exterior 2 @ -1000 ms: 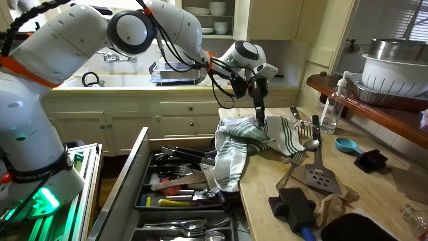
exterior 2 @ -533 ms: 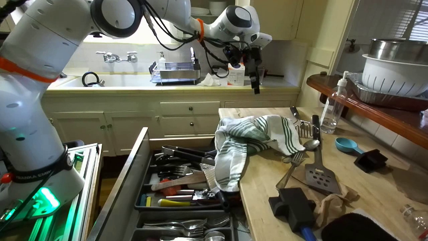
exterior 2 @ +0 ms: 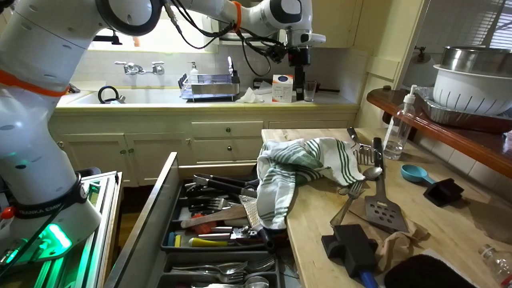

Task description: Fold the towel twice.

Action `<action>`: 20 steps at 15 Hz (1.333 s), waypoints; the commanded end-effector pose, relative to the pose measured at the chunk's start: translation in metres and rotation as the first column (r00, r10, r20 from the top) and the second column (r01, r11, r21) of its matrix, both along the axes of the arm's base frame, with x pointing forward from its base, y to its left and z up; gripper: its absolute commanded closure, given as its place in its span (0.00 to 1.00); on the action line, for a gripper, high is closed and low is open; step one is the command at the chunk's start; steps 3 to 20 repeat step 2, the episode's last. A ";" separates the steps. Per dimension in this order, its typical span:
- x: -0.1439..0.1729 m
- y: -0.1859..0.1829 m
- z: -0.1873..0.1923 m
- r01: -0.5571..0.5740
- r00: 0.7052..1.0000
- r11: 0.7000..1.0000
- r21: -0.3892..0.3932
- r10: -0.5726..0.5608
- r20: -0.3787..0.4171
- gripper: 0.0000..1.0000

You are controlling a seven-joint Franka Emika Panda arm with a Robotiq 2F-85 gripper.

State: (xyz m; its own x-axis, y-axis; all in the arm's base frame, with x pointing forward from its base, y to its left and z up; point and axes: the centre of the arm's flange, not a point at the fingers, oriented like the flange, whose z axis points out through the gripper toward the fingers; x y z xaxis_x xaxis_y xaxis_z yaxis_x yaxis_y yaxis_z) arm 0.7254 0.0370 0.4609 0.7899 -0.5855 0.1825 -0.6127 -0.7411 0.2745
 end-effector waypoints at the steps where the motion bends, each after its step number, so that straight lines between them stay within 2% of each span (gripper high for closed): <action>1: 0.001 -0.001 0.001 -0.029 0.999 1.000 0.006 0.029 0.014 0.00; 20: 0.001 -0.001 0.000 -0.043 0.999 0.999 0.009 0.043 0.018 0.00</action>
